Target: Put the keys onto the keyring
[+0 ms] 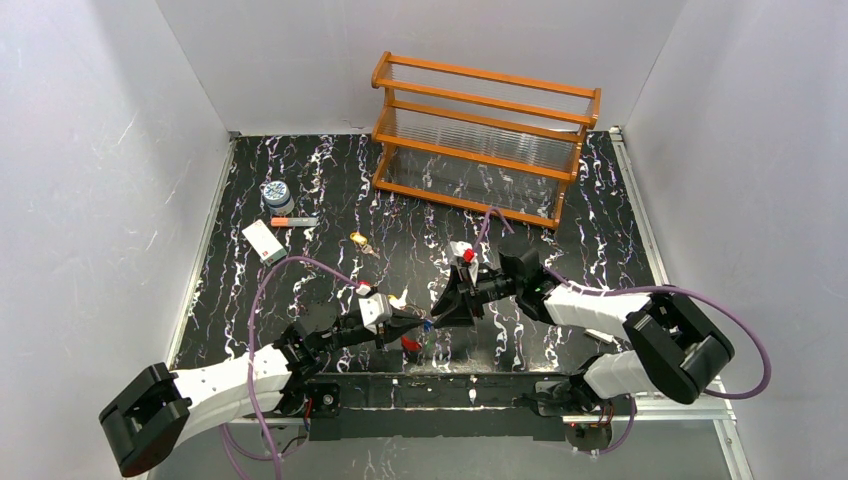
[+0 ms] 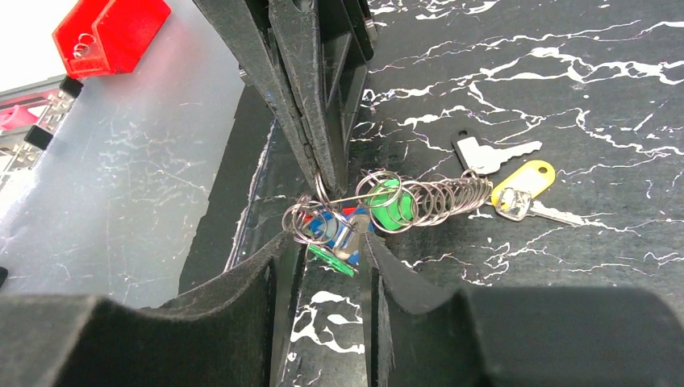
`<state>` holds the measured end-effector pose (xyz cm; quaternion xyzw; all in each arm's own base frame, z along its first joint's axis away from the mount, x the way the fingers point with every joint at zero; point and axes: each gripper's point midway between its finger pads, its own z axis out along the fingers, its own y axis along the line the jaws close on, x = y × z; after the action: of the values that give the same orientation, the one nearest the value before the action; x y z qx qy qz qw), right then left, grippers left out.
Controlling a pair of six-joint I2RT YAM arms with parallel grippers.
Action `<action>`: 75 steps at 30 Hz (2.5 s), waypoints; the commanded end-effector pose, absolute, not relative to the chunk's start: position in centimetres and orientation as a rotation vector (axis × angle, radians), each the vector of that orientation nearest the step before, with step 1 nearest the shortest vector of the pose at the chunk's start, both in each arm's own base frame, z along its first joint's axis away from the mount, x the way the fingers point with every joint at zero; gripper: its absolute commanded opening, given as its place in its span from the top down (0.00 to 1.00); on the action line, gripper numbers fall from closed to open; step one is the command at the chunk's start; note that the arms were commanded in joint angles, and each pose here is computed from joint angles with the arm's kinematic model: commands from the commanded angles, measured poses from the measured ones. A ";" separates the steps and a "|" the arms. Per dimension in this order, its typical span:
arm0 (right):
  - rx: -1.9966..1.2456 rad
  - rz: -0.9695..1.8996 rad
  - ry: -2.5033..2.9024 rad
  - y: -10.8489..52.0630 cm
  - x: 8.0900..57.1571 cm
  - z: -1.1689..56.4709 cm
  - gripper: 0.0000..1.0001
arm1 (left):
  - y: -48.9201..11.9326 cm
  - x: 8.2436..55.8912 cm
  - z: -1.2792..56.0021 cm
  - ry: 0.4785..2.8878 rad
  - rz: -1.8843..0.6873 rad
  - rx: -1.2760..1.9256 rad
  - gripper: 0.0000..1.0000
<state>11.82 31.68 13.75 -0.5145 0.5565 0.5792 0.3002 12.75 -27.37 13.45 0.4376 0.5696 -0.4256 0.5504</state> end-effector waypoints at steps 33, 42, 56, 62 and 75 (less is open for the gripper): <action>-1.381 1.569 1.398 32.7 12.3 14.4 0.99 | -27.6 12.5 15.3 1.264 -1.024 1.024 1.00; -1.370 1.540 1.467 32.5 12.7 13.4 0.99 | -27.6 12.5 15.5 1.253 -1.021 1.021 1.00; -1.389 1.546 1.477 33.8 12.6 13.5 0.99 | -27.5 12.5 15.8 1.239 -1.016 1.021 1.00; -1.328 1.476 1.458 33.6 13.2 14.3 0.91 | -27.5 12.4 15.6 1.243 -1.021 1.025 1.00; -1.309 1.409 1.336 32.9 13.0 16.9 0.47 | -27.4 12.2 15.8 1.236 -1.031 1.018 1.00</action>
<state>13.25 32.63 15.72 -0.5021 0.5574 0.5481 0.3698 12.46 -27.46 14.31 0.4402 0.5532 -0.4323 0.5597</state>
